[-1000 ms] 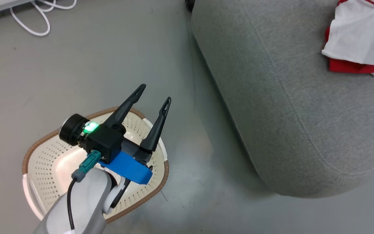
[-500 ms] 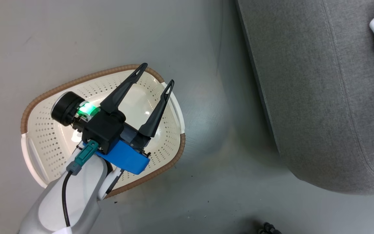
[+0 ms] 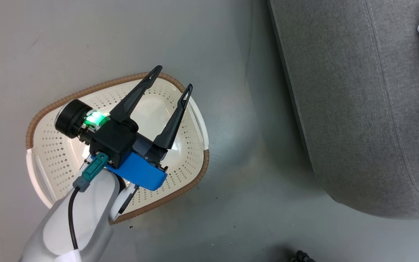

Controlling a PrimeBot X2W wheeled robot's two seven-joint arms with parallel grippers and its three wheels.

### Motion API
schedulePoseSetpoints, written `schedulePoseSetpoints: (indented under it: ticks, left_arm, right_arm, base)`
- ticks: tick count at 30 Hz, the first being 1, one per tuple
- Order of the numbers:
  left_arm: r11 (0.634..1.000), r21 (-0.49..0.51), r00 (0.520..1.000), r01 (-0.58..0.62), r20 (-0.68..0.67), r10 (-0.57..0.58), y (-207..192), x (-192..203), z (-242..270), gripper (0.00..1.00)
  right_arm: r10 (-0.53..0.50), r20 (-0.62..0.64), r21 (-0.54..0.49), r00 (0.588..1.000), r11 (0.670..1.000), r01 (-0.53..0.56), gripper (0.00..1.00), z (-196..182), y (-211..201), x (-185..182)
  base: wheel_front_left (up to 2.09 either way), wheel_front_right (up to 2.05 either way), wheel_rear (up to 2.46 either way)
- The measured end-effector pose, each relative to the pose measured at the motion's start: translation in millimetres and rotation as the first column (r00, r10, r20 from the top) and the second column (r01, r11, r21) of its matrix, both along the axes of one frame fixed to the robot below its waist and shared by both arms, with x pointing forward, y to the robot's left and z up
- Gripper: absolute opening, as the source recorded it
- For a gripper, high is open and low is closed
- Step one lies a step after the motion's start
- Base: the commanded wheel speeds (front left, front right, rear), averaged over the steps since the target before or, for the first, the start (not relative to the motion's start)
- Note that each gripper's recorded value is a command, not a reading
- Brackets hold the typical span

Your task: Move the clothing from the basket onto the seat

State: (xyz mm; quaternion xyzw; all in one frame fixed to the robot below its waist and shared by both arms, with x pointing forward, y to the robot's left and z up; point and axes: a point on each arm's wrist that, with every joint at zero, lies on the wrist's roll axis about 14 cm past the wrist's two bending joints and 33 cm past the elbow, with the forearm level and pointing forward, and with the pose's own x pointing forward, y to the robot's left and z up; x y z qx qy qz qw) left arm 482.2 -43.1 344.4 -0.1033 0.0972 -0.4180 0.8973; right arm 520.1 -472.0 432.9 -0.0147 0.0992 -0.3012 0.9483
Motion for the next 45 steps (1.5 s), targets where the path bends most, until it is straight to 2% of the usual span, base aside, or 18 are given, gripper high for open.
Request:
schedulePoseSetpoints:
  ticks: [1, 2, 3, 7, 14, 21, 28, 36, 45]
  left_arm:
    - [1.0, -0.001, 1.0, -0.001, 0.0, 0.001, -1, 0, 1, 1.0]
    - [1.0, -0.005, 1.0, -0.003, 0.0, 0.003, -1, 0, 3, 1.0]
    - [1.0, -0.009, 1.0, -0.004, 0.0, 0.004, -3, -1, 6, 1.0]
    - [0.999, -0.031, 1.0, -0.019, 0.009, 0.019, -5, -1, 21, 1.0]
    - [0.996, -0.047, 0.997, -0.072, 0.002, 0.072, 1, -15, 49, 1.0]
    - [0.985, -0.056, 0.987, -0.16, -0.015, 0.16, 19, -39, 75, 1.0]
    - [0.966, -0.057, 0.967, -0.253, 0.001, 0.253, 45, -65, 101, 1.0]
    - [0.918, -0.057, 0.919, -0.393, 0.024, 0.395, 90, -87, 120, 1.0]
    - [0.821, -0.064, 0.821, -0.567, 0.035, 0.57, 152, -100, 128, 1.0]
  right_arm:
    - [0.001, -0.001, 0.0, 1.0, 1.0, -0.001, 0.8, 0, 0, -1]
    - [0.005, -0.004, 0.001, 1.0, 1.0, -0.005, 0.96, 1, 1, -1]
    - [0.01, -0.006, 0.0, 1.0, 1.0, -0.01, 1.0, 2, 2, -1]
    - [0.035, 0.008, -0.01, 0.999, 0.999, -0.034, 1.0, 12, 7, -3]
    - [0.092, -0.023, -0.024, 0.996, 0.995, -0.092, 1.0, 20, 21, -27]
    - [0.196, 0.01, -0.041, 0.98, 0.98, -0.196, 1.0, 36, 56, -51]
    - [0.29, 0.1, -0.055, 0.952, 0.957, -0.286, 1.0, 60, 96, -80]
    - [0.402, 0.165, -0.044, 0.901, 0.915, -0.401, 1.0, 79, 157, -103]
    - [0.504, 0.209, -0.006, 0.838, 0.858, -0.514, 1.0, 82, 228, -113]
  base:
    - [0.0, 0.0, 0.0]
    - [0.0, 0.0, 0.0]
    - [0.0, 0.0, 0.0]
    - [0.0, 0.0, 0.0]
    - [0.0, 0.0, 0.0]
    - [0.0, 0.0, 0.0]
    - [0.0, 0.0, 0.0]
    - [0.0, 0.0, 0.0]
    - [0.0, 0.0, 0.0]
